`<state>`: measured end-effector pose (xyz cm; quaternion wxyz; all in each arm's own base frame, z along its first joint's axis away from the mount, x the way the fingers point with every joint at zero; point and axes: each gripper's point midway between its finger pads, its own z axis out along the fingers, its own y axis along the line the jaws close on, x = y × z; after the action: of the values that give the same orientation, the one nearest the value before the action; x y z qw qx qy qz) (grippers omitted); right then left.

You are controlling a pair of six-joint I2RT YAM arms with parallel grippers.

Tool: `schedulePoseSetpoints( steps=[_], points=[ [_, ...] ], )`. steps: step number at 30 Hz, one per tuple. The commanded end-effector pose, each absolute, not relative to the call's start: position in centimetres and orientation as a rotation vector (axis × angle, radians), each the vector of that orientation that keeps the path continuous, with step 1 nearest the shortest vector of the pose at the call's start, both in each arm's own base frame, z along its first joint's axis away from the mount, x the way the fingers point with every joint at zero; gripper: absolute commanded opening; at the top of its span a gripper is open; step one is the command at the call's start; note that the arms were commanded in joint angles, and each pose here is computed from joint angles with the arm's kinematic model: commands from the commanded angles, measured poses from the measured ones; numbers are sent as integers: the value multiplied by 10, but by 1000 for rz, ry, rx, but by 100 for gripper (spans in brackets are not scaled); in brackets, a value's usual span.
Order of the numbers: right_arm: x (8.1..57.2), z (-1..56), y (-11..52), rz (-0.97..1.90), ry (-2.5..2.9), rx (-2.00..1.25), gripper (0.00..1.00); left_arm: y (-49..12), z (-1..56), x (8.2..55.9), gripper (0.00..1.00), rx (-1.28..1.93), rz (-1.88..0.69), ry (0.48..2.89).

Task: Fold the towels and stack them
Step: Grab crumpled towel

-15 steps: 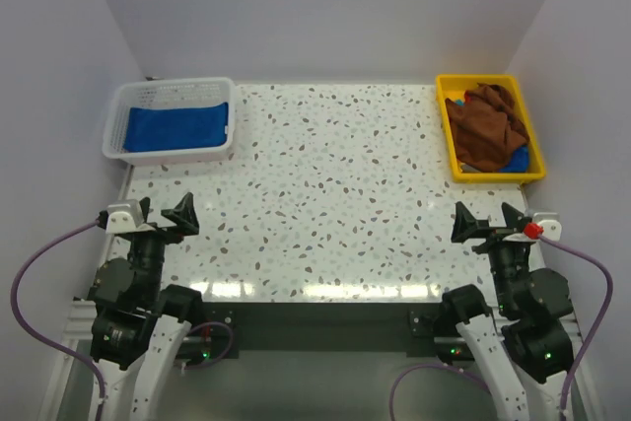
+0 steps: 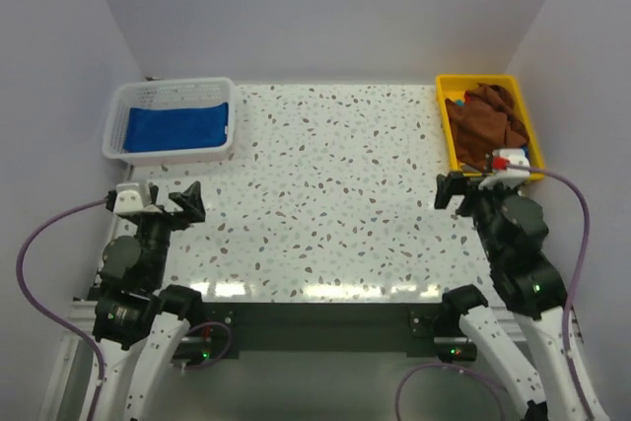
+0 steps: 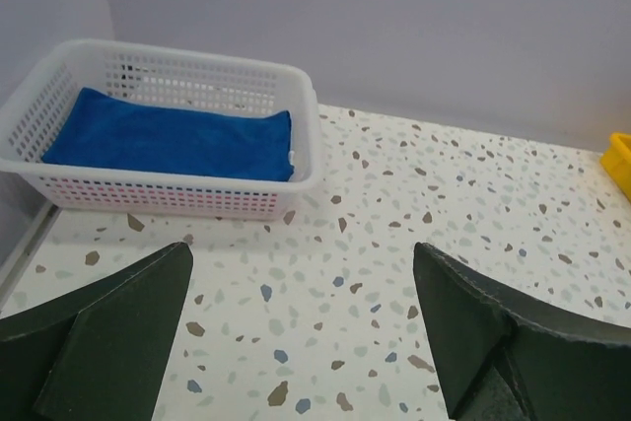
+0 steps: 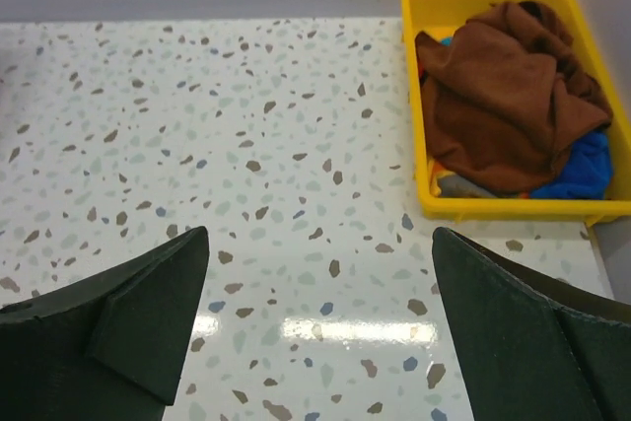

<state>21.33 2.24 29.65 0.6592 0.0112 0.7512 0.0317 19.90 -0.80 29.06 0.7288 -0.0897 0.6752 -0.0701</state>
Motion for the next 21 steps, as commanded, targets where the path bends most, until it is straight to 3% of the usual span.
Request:
schedulePoseSetpoints(
  steps=[1, 8, 10, 11, 21],
  points=[
    [261, 293, 41, 84, 1821, 40, 99, -24, 299, 223, 100, -168, -199, 1521],
    [368, 279, 51, -75, 2031, 235, 99, -45, 254, 268, 100, -82, -182, 1734],
    [394, 293, 32, -178, 2014, 334, 99, -47, 251, 274, 100, -65, -174, 1762],
    [415, 263, 28, -237, 2091, 357, 99, -48, 248, 277, 100, -55, -168, 1778],
    [519, 212, -70, -498, 2072, 682, 90, -53, 223, 281, 100, -19, -171, 1831]
  ],
)
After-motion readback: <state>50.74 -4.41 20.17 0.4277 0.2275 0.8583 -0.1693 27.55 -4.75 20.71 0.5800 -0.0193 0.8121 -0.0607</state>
